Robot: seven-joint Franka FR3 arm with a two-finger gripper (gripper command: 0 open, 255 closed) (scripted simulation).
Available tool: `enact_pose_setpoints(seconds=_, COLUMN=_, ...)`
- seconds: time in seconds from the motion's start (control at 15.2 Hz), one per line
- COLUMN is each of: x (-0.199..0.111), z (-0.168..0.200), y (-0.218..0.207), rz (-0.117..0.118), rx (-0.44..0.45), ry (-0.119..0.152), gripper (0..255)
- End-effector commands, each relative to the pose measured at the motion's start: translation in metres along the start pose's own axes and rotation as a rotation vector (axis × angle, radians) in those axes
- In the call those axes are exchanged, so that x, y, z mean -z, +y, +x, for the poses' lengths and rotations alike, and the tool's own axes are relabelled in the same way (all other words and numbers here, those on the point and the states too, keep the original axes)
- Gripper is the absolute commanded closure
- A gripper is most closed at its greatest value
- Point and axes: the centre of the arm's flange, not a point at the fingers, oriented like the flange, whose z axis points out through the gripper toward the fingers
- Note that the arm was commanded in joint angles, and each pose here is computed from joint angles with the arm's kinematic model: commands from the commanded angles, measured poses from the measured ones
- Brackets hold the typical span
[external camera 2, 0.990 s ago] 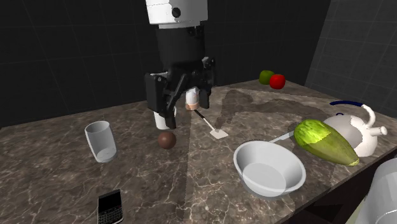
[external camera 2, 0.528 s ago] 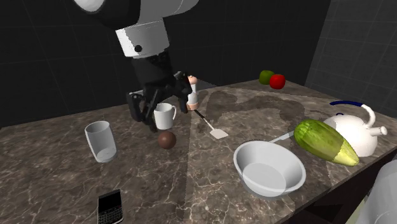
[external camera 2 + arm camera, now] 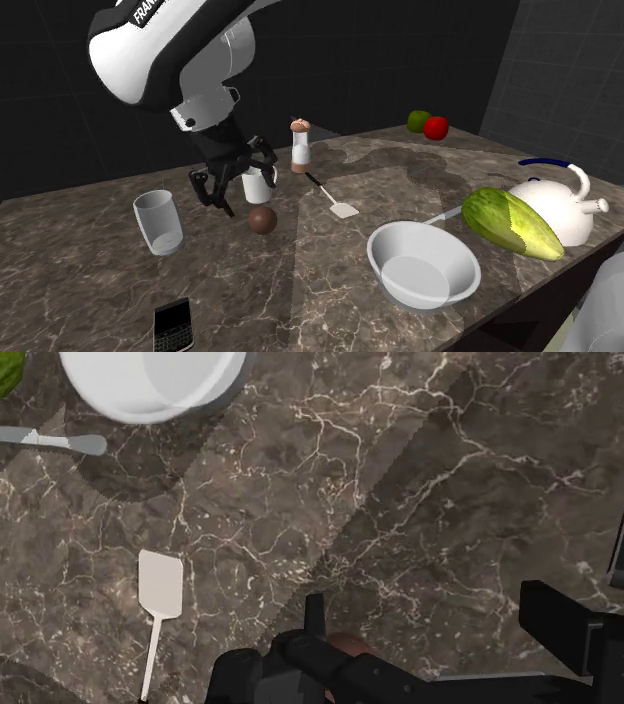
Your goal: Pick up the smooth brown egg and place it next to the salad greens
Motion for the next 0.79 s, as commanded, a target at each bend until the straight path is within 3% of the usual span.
enact_pose_setpoints(seconds=0.0, x=-0.013, z=0.026, y=-0.004, rz=-0.029, rx=-0.020, ry=-0.021, gripper=0)
enact_pose_setpoints(seconds=0.73, x=-0.096, z=0.165, y=-0.004, rz=-0.179, rx=-0.125, ry=-0.137, gripper=0)
